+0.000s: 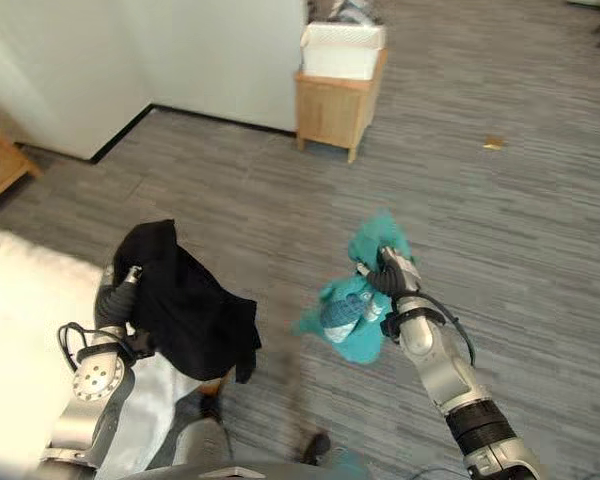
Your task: Pick up bed clothes into laundry basket.
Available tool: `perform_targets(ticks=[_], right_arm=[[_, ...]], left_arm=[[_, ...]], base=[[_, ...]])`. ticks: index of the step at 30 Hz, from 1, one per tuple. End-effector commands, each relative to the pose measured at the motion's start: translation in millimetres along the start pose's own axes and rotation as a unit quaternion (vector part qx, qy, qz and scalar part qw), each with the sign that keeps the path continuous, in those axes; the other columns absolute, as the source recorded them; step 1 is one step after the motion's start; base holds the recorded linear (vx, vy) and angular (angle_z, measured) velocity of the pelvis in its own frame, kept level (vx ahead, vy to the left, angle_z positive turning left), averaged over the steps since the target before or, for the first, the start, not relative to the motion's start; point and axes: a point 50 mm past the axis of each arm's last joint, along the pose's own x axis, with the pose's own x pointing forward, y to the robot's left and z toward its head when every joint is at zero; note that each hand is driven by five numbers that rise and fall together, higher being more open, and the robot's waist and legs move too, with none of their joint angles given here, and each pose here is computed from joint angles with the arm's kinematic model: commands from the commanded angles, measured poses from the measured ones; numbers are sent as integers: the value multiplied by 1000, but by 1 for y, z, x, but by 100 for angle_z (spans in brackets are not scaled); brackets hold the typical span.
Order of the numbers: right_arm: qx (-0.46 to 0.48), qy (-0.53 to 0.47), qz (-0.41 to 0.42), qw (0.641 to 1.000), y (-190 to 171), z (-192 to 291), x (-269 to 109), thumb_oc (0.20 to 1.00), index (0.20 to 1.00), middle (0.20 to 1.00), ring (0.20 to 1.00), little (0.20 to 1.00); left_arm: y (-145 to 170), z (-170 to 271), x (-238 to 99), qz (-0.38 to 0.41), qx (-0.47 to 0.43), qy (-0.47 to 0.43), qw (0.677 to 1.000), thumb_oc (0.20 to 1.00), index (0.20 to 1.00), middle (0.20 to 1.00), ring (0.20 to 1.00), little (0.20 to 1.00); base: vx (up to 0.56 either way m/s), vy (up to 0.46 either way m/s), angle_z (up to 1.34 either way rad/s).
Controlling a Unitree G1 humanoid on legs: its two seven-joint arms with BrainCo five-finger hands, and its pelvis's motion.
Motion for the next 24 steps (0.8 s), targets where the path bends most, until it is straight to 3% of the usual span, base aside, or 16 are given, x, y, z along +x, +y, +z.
perform_targets(ticks=[1, 5, 11, 21, 24], right_arm=[[-8, -92, -41, 995, -19, 36, 13, 200, 200, 200, 200, 200], [-13, -93, -30, 995, -3, 40, 13, 200, 200, 200, 200, 200], [-10, -96, -41, 995, -8, 43, 14, 200, 200, 200, 200, 200], [7, -49, -52, 997, -9, 26, 2, 200, 200, 200, 200, 200], [1, -21, -43, 999, -6, 11, -13, 200, 200, 200, 200, 200]], left_arm=[[12, 34, -4, -6, -27, -76, 997, 200, 200, 200, 200, 200], [4, 34, 3, -41, -18, -67, 997, 200, 200, 200, 200, 200], [3, 42, 9, -58, 6, -87, 995, 200, 200, 200, 200, 200], [8, 27, 7, -52, 22, -57, 997, 200, 200, 200, 200, 200], [-5, 20, 6, -75, 21, -47, 996, 200, 200, 200, 200, 200]], base=[[785, 187, 15], [498, 140, -17], [335, 80, -12], [572, -56, 19], [662, -27, -16]])
